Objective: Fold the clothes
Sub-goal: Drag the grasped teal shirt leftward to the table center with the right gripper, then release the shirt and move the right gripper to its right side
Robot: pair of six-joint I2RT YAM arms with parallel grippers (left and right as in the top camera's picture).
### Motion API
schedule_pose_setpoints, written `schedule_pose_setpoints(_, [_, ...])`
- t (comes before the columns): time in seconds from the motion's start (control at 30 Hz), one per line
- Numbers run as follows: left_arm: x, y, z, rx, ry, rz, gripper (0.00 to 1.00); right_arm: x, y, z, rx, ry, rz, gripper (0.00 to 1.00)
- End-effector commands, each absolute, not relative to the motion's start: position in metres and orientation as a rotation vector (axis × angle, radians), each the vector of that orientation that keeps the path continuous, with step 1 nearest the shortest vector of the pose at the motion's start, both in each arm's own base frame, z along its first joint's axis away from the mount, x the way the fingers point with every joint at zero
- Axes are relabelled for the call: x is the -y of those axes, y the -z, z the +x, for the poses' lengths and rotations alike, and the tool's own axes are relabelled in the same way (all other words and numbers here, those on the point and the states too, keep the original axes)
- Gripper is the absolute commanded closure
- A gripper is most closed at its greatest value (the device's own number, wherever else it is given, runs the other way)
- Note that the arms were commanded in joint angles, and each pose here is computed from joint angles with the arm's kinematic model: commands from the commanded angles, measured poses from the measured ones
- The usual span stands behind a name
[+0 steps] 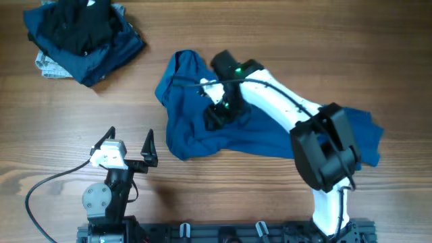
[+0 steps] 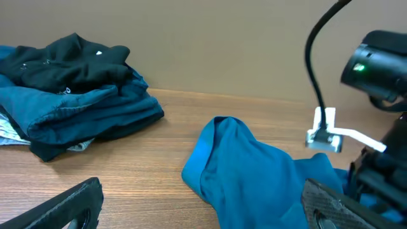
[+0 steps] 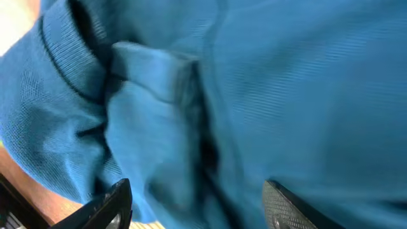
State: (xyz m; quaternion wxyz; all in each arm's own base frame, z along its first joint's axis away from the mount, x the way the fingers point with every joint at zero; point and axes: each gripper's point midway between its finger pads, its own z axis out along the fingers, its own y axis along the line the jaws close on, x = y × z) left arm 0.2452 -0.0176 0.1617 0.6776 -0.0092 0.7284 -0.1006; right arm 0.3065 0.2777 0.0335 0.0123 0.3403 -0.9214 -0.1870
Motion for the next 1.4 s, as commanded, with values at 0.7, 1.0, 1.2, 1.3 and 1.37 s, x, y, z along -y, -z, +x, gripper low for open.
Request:
schedule_pose_setpoints(0.7, [0.018,-0.159,0.245,-1.639,0.216,-0.001,0.0,-0.283,-0.131,0.432,3.477,0.173,1.002,0.96])
schedule_pose_setpoints(1.0, [0.018,-0.159,0.245,-1.639,0.216,-0.001,0.0,-0.263,-0.174,0.519,3.836,0.315,0.841,0.96])
schedule_pose_setpoints(1.2, [0.018,-0.159,0.245,-1.639,0.216,-0.001,0.0,-0.225,-0.164,0.578,4.026,0.249,0.599,0.95])
schedule_pose_setpoints(1.3, [0.018,-0.159,0.245,-1.639,0.216,-0.001,0.0,-0.196,-0.143,0.602,4.08,0.113,0.429,0.92])
schedule_pose_setpoints(1.37, [0.018,-0.159,0.245,-1.639,0.216,-0.001,0.0,-0.182,-0.131,0.614,4.098,0.091,0.376,0.58])
